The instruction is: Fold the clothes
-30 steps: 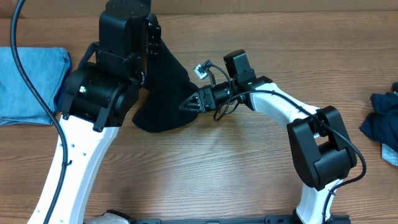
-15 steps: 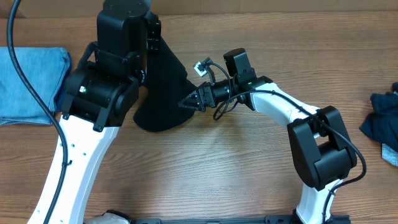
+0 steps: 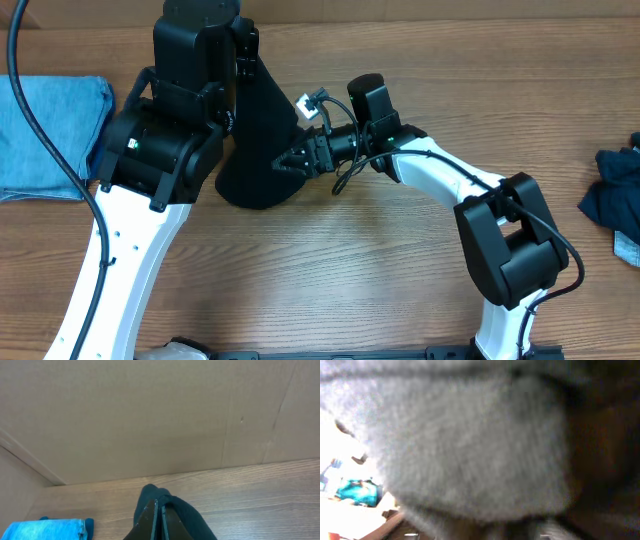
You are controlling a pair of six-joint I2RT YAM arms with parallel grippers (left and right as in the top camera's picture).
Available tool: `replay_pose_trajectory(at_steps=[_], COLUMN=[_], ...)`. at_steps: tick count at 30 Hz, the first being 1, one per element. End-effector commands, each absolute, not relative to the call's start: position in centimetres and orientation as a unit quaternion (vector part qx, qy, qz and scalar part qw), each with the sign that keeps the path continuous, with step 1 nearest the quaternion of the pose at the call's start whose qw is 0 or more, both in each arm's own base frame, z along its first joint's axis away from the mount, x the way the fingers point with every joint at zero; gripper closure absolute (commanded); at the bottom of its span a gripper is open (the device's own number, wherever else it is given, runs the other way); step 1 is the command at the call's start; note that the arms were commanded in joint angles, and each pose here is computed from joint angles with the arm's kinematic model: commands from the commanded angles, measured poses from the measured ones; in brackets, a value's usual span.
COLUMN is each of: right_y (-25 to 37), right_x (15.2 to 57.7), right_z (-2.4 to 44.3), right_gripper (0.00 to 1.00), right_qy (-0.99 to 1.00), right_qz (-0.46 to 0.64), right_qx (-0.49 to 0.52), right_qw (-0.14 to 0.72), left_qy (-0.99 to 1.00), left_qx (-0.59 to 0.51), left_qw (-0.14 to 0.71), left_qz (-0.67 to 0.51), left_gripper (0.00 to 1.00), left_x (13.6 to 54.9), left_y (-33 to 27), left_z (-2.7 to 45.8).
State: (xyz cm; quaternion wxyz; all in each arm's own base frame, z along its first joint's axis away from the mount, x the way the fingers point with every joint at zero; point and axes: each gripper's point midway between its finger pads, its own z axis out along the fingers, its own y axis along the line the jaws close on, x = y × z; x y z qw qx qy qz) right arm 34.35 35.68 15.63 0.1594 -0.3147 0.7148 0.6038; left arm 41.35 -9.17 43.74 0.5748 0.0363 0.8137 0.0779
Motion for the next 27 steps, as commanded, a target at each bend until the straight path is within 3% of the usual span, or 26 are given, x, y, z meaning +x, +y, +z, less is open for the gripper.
replay_pose_trajectory(at_steps=[1, 2, 4, 6, 11, 18, 27], right_y=[36.2, 36.2, 35.9, 35.5, 32.9, 25.4, 18.9], right_x=[34.2, 34.3, 34.7, 35.2, 37.1, 39.9, 38.7], right_z=[16.5, 16.5, 16.7, 16.8, 19.4, 27.2, 32.8], right_gripper=[0.64, 0.76, 0.89, 0.96, 0.96, 0.96, 0.96], right_qy=[0.712, 0.717, 0.722, 0.725, 0.723, 0.717, 0.695], right_qz=[0.613, 0.614, 0.616, 0.616, 0.612, 0.602, 0.605], right_qx=[-0.307, -0.298, -0.283, -0.274, -0.264, -0.221, -0.221], right_qw=[0.147, 0.142, 0.137, 0.139, 0.181, 0.273, 0.319], left_qy=[0.800, 0.801, 0.800, 0.800, 0.806, 0.809, 0.812], left_qx=[0.032, 0.032, 0.027, 0.021, 0.036, 0.038, 0.039], left_qw=[0.593, 0.593, 0.592, 0.590, 0.575, 0.570, 0.565], left_qz=[0.082, 0.083, 0.090, 0.107, 0.135, 0.140, 0.140], left_gripper=[0.95, 0.95, 0.95, 0.95, 0.94, 0.90, 0.84], left_x=[40.5, 40.4, 40.4, 40.3, 40.1, 40.0, 40.0], left_y=[-8.7, -8.7, -8.4, -7.8, -7.2, -7.1, -7.2], left_z=[45.7, 45.7, 45.7, 45.7, 45.1, 44.8, 44.5])
